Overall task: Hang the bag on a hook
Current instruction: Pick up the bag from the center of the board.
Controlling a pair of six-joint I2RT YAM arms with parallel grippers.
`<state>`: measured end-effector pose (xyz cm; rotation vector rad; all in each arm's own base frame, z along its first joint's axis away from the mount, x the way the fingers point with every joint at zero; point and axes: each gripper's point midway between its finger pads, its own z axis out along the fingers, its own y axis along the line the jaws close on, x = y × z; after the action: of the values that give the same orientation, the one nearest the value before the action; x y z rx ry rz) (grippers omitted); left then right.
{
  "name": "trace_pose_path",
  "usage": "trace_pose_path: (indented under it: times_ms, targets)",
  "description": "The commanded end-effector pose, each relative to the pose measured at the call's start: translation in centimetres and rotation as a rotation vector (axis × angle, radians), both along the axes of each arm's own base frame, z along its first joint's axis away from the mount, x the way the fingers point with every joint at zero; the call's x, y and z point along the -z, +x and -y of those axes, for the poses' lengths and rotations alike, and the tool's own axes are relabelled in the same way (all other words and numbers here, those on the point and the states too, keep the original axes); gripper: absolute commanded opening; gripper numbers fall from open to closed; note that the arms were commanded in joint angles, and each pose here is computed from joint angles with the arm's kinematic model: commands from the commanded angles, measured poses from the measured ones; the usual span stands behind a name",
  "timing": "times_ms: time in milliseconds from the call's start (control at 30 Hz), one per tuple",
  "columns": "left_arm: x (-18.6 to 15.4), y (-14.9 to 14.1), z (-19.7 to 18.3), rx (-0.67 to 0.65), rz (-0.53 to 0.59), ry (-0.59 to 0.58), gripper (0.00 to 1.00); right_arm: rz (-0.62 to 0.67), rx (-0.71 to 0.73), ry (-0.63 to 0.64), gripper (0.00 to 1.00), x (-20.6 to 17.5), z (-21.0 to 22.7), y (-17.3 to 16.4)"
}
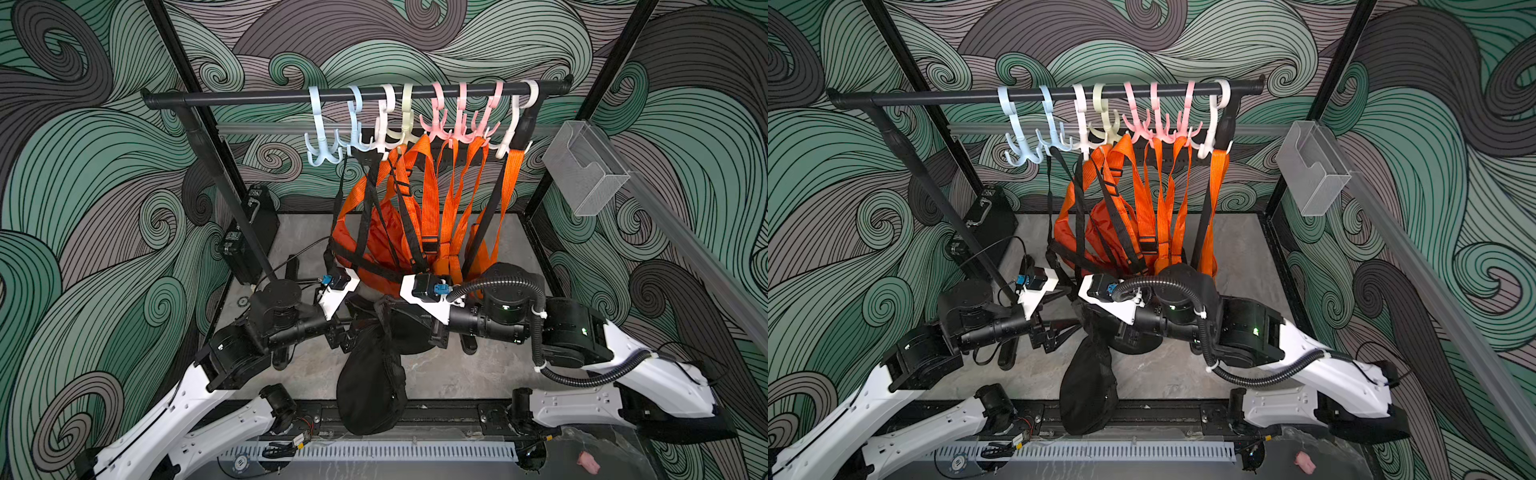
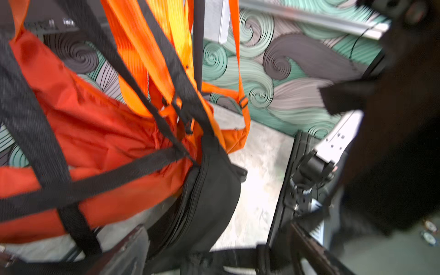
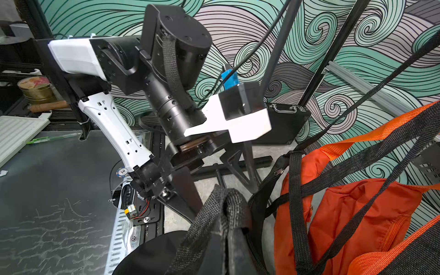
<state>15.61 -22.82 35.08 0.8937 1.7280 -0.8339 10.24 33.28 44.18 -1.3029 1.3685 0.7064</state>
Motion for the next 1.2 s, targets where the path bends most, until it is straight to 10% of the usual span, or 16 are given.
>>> trace_pose_path:
  times_ms: [0, 533, 867, 1167]
  targets:
    - [-2.4, -0.2, 2.5, 0.088, -0.009, -0.125, 0.92, 0.007, -0.022, 0.039, 0.00, -1.0, 0.6, -0.7]
    - [-1.0, -3.0, 3.6, 0.218, -0.121, -0.138, 0.93, 0.040, 0.017, 0.027, 0.00, -0.6, 1.1, -0.1]
    - [0.2, -2.0, -1.7, 0.007, -0.001, 0.066, 0.98, 0.043, 0.034, 0.035, 0.00, -0.8, 2.0, -0.1]
    - [1.6, -2.6, 2.4, 0.167, -0.113, -0.005, 0.98, 0.021, 0.005, 0.025, 0.00, -0.6, 1.1, -0.6]
